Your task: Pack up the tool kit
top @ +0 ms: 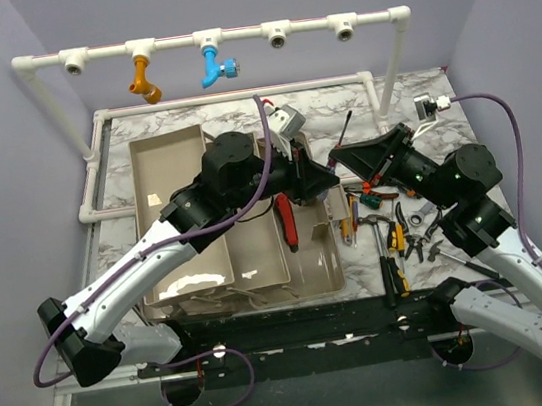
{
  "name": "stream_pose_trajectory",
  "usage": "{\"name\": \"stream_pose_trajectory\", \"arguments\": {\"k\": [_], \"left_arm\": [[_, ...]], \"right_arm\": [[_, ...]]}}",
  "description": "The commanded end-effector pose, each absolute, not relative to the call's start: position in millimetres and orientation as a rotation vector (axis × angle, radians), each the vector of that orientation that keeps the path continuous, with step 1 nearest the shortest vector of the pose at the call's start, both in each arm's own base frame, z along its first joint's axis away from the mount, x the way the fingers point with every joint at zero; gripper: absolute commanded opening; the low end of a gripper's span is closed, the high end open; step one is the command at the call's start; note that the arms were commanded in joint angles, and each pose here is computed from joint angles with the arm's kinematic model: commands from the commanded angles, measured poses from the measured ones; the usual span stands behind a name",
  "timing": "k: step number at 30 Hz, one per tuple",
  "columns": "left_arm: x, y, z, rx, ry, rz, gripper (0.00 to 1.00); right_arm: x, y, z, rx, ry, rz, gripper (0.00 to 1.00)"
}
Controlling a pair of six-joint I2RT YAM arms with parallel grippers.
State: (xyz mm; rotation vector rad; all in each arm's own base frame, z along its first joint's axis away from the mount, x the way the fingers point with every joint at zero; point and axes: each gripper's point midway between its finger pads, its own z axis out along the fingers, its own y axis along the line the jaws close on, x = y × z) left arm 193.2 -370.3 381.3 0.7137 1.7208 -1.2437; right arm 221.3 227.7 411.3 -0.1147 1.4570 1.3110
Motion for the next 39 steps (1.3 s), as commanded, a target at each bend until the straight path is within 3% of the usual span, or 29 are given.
{"name": "stream_pose_trajectory", "arguments": {"k": [1,2,4,8,13,20,25,31,36,39], "left_arm": [[187.8,-358.2,397.7,0.66,1.652,-1.266,0.0],[187.3,-352.5,396.8,0.648,1.656,-1.248,0.0],[188.3,-339.9,393.4,0.617,1.673,-1.2,0.0],[194.7,-301.3,384.1,0.504,1.744,-1.042,0.0],[199.2,-221.9,363.6,0.29,1.852,-0.769,0.0],[196.3,-105.7,328.7,0.012,1.964,-0.403,0.0],[197.1,-99.1,293.2,0.029,2.053,-0.364,0.0],[210.2,-98.3,254.9,0.04,2.14,-0.283,0.02],[211.9,-100.3,263.3,0.059,2.112,-0.305,0.56],[209.0,-100.5,278.3,0.074,2.069,-0.331,0.72]], "right_arm": [[217.5,223.9,418.1,-0.08,1.42,1.34,0.19],[216.8,222.8,417.2,-0.072,1.419,1.34,0.26],[216.6,220.0,415.8,-0.06,1.415,1.331,0.51],[219.9,210.7,409.1,-0.002,1.441,1.283,0.74],[233.2,184.1,390.0,0.153,1.504,1.13,0.77],[258.5,122.5,306.5,0.53,1.749,0.709,0.77],[259.5,81.0,240.1,0.763,1.914,0.353,0.77],[254.0,57.8,182.5,0.757,2.064,0.033,0.78],[257.0,56.2,141.9,0.808,2.164,-0.134,0.78],[265.1,61.1,125.9,0.774,2.196,-0.169,0.78]]}}
